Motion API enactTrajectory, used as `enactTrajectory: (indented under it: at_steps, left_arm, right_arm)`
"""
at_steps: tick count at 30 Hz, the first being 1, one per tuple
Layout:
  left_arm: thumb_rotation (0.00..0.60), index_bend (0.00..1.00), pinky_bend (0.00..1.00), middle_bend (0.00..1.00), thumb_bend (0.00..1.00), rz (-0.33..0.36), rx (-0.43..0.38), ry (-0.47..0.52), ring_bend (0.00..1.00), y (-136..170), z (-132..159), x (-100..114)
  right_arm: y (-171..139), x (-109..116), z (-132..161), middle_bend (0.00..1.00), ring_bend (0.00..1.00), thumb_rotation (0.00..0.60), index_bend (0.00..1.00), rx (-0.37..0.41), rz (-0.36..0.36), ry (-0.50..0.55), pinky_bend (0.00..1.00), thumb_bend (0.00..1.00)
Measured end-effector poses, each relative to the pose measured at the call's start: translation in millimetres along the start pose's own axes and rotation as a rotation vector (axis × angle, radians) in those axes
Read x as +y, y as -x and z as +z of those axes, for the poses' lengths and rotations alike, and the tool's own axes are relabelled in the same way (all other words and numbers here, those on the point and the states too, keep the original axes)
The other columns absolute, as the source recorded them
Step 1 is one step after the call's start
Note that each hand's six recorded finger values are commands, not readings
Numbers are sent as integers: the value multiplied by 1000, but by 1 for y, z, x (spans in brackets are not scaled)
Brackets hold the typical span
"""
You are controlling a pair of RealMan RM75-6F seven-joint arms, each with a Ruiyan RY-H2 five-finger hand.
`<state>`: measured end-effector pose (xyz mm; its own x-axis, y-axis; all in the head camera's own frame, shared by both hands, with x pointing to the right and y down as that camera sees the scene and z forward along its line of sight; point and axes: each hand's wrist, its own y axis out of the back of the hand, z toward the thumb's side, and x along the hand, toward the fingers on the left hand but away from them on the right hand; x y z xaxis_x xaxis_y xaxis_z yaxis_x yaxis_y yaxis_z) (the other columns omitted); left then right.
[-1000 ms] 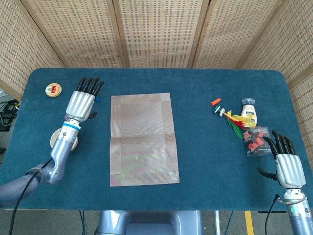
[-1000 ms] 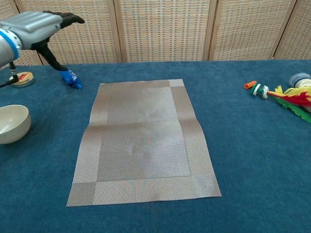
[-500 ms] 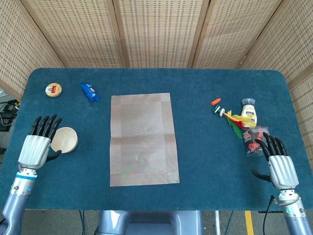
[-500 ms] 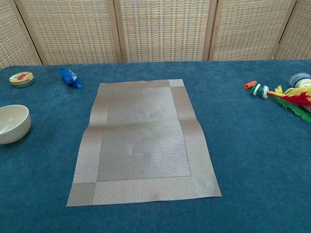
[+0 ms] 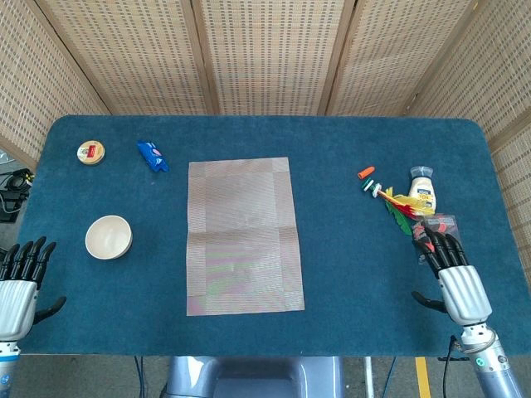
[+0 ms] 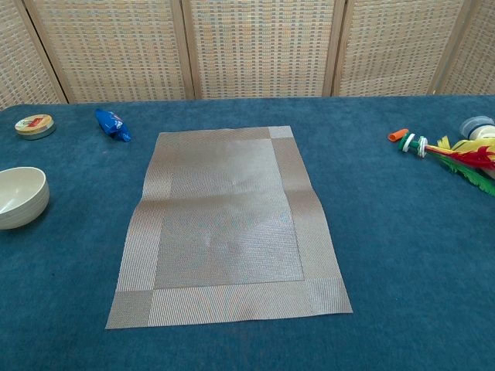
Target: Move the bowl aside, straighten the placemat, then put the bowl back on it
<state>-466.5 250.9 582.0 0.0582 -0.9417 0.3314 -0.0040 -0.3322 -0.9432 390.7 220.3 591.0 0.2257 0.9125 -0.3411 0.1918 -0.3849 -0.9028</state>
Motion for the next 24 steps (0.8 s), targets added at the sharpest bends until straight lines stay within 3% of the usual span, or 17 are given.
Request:
enactTrajectory:
  at_steps: [10,19,24]
  left_arm:
    - [600,0,0,0,130,-4,17,0,0,-2,-6,-3]
    - [600,0,0,0,131,-16,10,-4,0,-3,-5,-8]
    - [600,0,0,0,130,-18,12,-2,0,-3,-6,-8]
  right_arm:
    - [34,-28,90,0,0,600,178,273,68,91,67,0]
    - [50,-79,151,0,0,600,177,361,141,182,60,0]
    - [55,-90,160,0,0,600,146,368,152,188,43,0]
